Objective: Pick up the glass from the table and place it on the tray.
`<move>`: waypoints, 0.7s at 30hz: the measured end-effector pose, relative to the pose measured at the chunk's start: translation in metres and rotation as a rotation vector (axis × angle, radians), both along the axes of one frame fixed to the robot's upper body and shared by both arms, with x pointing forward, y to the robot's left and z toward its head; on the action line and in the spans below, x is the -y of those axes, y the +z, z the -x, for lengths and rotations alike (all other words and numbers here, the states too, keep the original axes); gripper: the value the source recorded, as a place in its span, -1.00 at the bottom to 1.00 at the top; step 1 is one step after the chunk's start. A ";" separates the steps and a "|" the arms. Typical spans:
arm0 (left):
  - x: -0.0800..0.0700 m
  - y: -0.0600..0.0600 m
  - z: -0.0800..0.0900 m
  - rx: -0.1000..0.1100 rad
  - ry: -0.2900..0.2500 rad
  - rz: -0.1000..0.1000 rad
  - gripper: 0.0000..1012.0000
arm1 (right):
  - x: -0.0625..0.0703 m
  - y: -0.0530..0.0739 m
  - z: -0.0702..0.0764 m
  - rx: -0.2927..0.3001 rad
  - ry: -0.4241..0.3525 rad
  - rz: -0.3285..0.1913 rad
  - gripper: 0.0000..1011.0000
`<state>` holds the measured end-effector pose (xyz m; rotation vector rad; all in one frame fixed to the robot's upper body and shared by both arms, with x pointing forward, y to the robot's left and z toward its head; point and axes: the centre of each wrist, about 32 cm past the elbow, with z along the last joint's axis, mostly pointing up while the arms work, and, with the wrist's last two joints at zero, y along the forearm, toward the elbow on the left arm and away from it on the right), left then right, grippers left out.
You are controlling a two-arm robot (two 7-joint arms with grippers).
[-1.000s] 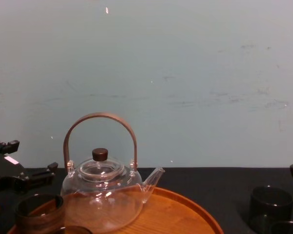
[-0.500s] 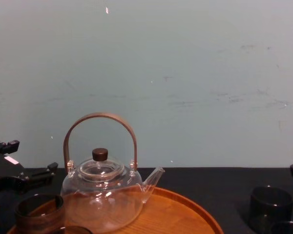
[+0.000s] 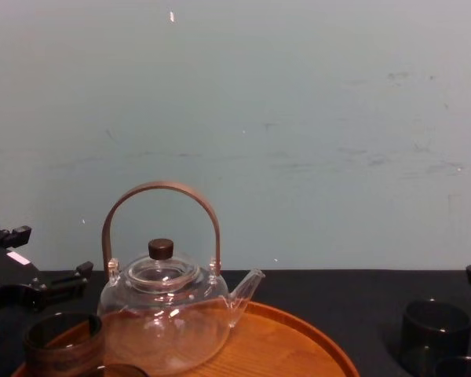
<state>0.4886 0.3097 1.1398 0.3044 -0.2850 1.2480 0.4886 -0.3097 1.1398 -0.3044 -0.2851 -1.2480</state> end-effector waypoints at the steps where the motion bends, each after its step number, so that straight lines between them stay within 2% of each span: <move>1: 0.000 0.000 0.000 0.000 0.000 0.000 0.98 | 0.000 0.000 0.000 0.000 0.000 0.000 0.98; 12: 0.000 0.000 0.000 0.000 0.000 0.000 0.98 | 0.002 0.004 0.001 -0.013 0.024 -0.014 0.98; 21: 0.000 0.000 0.000 0.000 0.000 0.000 0.98 | 0.008 0.016 0.011 -0.085 0.062 -0.067 0.98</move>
